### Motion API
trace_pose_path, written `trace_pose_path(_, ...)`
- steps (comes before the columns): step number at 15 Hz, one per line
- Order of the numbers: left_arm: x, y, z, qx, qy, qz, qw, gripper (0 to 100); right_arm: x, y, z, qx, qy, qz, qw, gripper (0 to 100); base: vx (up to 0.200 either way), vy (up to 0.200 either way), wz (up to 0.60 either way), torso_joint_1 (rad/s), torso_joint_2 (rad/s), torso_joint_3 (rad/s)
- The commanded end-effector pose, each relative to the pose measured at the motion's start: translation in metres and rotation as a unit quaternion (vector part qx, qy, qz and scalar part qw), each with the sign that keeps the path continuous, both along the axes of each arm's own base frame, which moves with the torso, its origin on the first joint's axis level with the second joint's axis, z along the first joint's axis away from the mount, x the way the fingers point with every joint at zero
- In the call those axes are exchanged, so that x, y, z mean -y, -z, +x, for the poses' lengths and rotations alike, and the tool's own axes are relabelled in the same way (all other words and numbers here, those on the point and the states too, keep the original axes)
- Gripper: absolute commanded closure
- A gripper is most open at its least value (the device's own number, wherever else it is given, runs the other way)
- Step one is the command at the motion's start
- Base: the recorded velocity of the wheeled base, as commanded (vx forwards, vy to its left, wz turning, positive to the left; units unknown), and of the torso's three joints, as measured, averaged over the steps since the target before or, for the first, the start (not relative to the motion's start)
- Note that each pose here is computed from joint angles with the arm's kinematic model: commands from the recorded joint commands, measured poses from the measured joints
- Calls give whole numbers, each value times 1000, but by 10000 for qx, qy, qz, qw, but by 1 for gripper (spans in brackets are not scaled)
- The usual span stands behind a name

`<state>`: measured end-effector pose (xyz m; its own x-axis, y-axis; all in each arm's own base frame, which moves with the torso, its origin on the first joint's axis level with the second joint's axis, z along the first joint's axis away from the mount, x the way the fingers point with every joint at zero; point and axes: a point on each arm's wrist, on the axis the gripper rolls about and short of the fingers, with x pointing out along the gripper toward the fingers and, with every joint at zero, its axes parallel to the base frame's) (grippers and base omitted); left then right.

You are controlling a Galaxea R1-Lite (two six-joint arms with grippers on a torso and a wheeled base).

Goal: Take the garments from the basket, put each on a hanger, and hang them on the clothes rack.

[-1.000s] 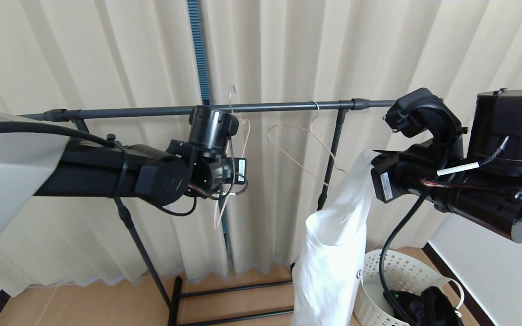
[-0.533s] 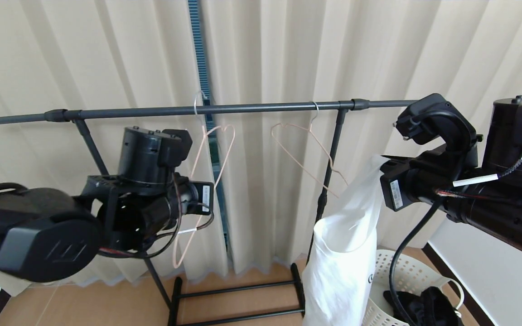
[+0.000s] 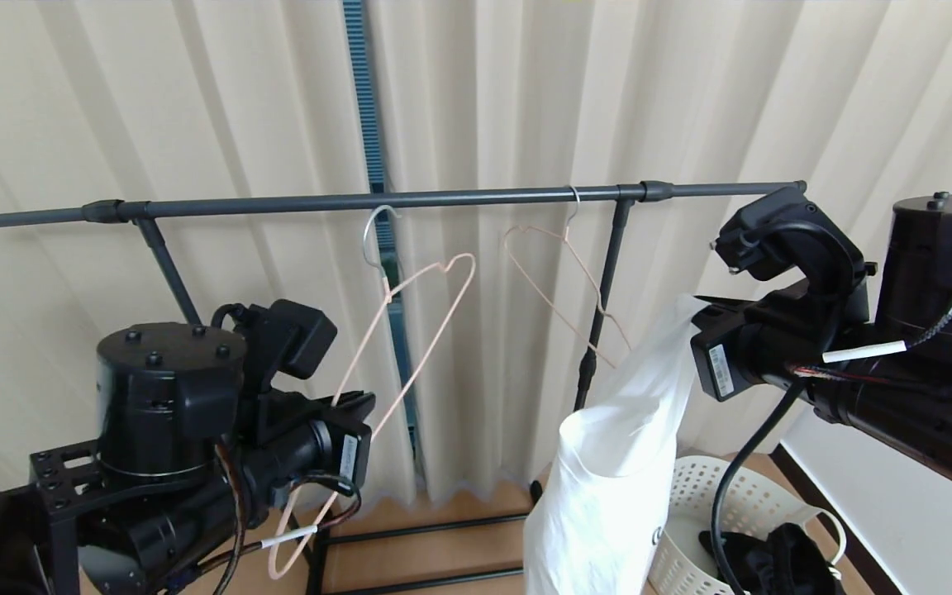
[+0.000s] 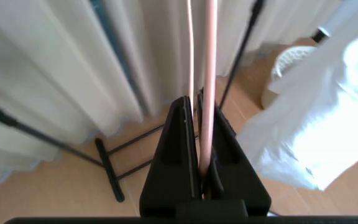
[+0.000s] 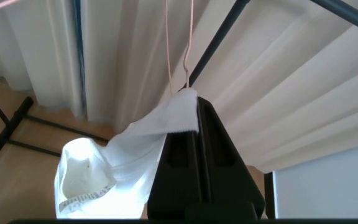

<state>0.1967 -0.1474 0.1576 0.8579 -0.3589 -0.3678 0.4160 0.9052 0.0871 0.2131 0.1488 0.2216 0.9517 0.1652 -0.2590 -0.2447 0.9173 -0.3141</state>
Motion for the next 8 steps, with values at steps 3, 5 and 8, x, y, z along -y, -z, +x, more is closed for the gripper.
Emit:
trace_pose_path(3,-9,20,-13,221,1189,459,9916,100,0,6,9,-84,47,-187,9998,100,0,0,0,0,0,0)
trace_pose_path(5,-12,23,-15,380,1521,560,9860,100,6,11,21,-94,201,-357,9991,100,0,0,0,0,0,0)
trace_pose_path(8,-18,31,-23,422,1834,440,9811,100,14,21,49,148,496,-546,9972,100,0,0,0,0,0,0)
